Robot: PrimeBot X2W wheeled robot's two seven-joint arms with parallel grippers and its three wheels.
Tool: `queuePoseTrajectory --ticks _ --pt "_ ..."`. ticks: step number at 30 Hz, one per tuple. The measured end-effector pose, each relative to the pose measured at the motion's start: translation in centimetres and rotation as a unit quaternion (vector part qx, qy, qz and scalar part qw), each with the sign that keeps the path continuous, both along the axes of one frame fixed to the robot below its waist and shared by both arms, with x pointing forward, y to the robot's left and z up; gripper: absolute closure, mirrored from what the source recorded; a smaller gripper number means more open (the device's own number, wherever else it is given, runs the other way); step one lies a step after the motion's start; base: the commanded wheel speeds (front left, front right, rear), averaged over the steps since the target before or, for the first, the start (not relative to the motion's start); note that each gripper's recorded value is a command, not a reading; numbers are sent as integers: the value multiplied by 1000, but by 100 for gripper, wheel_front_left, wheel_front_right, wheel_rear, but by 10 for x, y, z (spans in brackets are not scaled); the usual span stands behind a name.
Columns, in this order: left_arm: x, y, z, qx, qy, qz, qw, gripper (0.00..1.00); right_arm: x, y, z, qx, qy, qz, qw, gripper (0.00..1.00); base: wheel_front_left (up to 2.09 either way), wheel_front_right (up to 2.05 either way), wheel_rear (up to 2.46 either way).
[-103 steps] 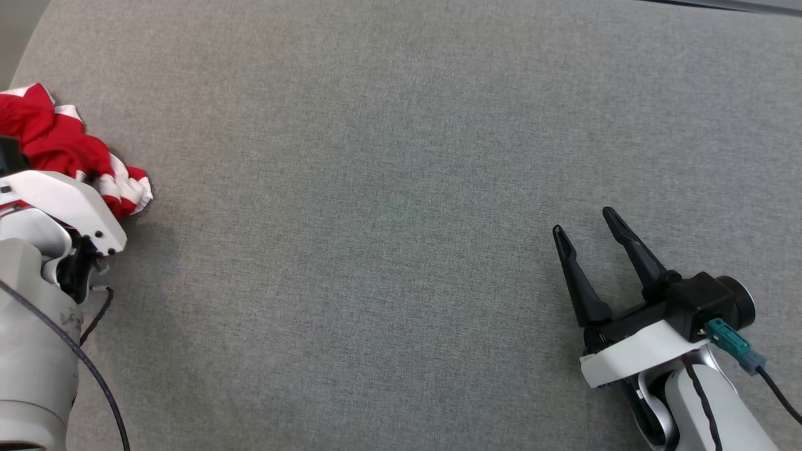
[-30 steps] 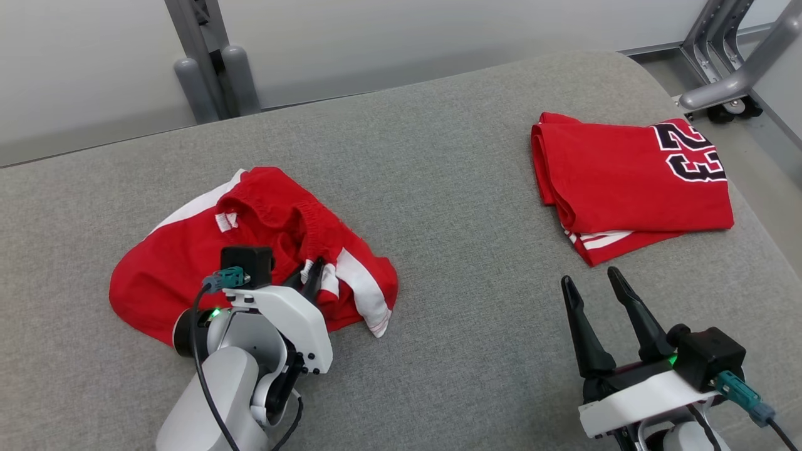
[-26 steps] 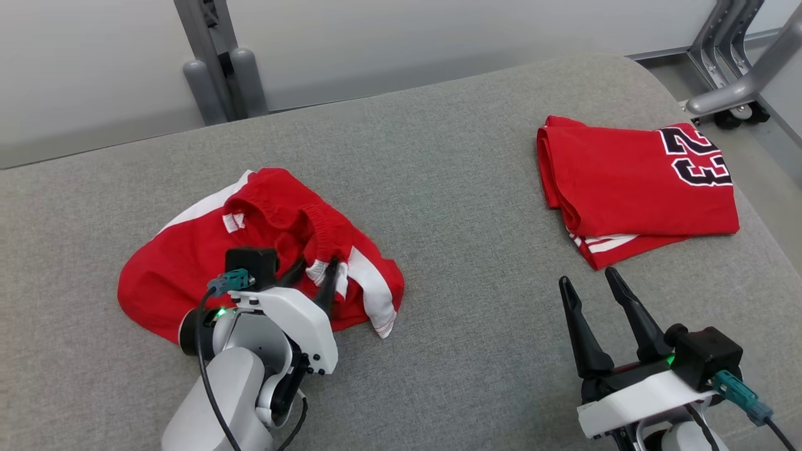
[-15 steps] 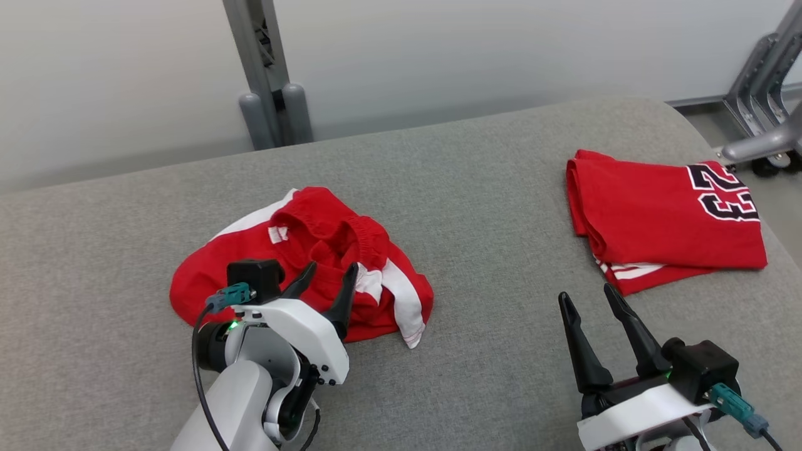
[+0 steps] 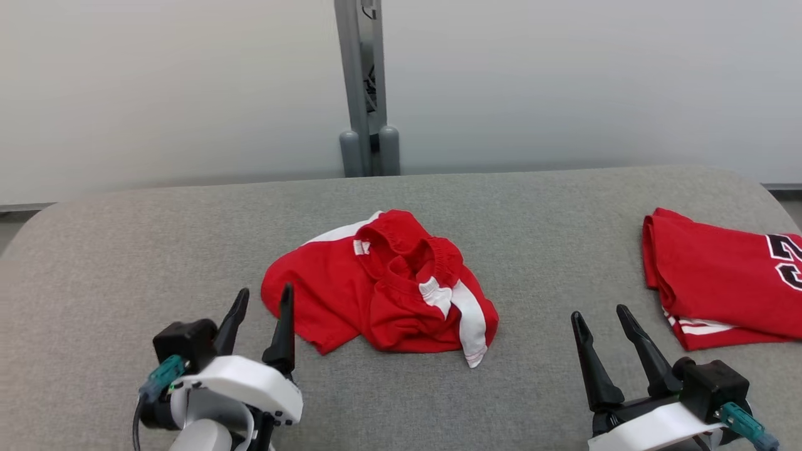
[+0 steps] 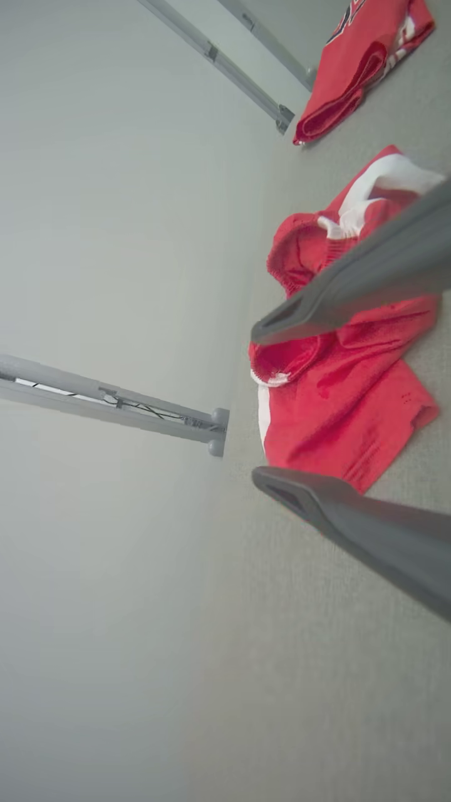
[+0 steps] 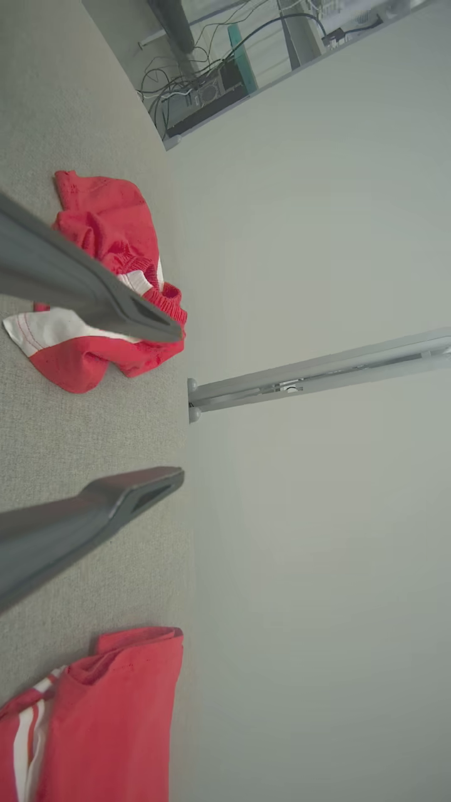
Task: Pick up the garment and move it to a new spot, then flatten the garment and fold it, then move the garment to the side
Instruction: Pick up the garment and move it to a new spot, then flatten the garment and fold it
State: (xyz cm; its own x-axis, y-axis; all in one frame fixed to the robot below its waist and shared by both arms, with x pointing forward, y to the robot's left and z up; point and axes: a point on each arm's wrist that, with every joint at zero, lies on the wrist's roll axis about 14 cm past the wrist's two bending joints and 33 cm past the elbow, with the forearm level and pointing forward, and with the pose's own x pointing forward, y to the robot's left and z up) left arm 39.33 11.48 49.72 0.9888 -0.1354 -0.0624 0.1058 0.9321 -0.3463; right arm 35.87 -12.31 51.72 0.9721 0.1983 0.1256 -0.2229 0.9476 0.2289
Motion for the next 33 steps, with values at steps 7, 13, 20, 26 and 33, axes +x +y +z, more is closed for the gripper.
queuePoseTrajectory --ticks 7,13,20,26,33 --pt "-29 36 10 32 -50 43 997 0 -5 6 6 -5 -11 9 1000 0 0 0 0" --pt "-56 51 14 81 -73 64 992 0 -18 2 6 -6 -14 4 1000 0 0 0 0" --pt "-85 52 17 94 -88 78 989 0 -36 1 -4 -22 -4 3 1000 0 0 0 0" --pt "-100 45 7 96 -77 75 990 0 -45 -1 -13 -18 10 2 1000 0 0 0 0" --pt "-99 49 12 106 -87 79 987 0 -45 0 -12 -16 9 1 1000 0 0 0 0"
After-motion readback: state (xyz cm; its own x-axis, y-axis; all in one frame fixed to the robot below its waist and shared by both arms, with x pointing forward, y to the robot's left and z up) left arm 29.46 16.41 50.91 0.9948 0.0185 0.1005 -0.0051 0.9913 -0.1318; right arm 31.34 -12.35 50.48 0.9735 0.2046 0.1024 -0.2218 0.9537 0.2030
